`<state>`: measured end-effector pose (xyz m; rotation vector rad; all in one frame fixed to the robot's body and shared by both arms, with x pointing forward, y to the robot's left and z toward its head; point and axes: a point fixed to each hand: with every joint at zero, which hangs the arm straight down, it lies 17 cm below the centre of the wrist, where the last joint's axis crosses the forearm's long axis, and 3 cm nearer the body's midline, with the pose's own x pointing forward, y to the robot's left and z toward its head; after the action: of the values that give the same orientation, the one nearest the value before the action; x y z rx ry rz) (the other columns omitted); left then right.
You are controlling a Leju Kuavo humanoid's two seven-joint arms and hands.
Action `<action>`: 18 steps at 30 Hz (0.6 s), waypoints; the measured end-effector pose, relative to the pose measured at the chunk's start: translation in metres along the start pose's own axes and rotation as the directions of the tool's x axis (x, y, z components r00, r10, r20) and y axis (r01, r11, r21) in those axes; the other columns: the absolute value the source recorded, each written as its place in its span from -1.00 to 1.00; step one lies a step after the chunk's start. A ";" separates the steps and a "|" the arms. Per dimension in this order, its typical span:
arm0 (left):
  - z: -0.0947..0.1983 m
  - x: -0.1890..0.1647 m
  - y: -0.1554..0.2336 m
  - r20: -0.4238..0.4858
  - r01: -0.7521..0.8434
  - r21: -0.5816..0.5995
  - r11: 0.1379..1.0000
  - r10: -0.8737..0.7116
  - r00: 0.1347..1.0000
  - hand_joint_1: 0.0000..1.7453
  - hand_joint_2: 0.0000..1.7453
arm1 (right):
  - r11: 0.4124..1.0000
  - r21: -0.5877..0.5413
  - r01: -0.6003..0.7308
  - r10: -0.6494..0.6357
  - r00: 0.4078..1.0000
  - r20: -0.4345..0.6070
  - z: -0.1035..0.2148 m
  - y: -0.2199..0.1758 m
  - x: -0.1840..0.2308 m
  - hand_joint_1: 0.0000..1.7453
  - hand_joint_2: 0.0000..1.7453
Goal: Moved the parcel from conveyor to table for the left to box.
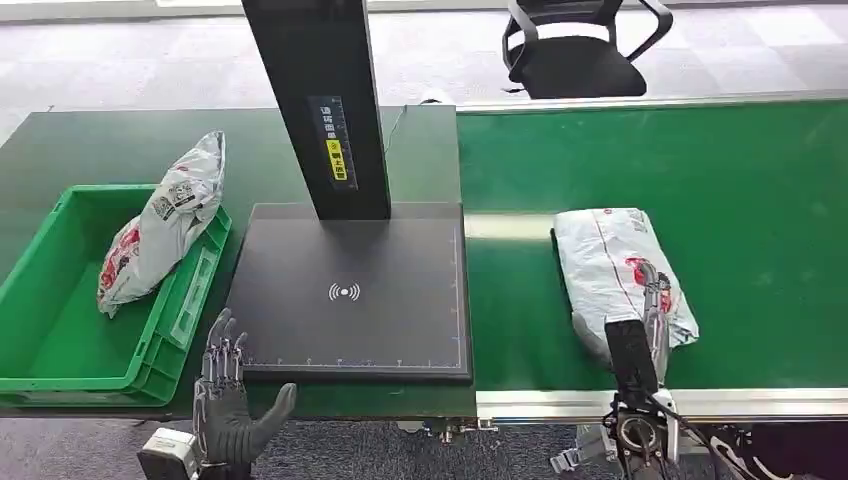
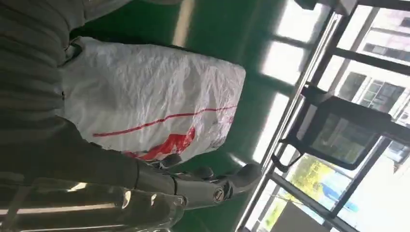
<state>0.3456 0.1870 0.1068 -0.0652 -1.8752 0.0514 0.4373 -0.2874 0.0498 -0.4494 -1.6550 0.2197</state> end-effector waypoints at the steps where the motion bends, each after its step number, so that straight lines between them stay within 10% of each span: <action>1: 0.000 0.000 0.001 0.001 -0.002 0.002 1.000 0.002 1.000 -1.00 1.00 | 1.000 0.015 -0.006 0.006 1.000 -0.006 0.000 0.001 -0.003 -1.00 1.00; 18: 0.000 -0.003 0.005 -0.017 -0.009 -0.002 1.000 0.009 1.000 -1.00 1.00 | 0.938 0.223 -0.266 0.307 0.936 -0.172 -0.003 0.017 -0.070 -1.00 1.00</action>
<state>0.3471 0.1913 0.1036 -0.0758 -1.8578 0.0546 0.4487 -0.3012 -0.0201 -0.5449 -1.3462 0.5340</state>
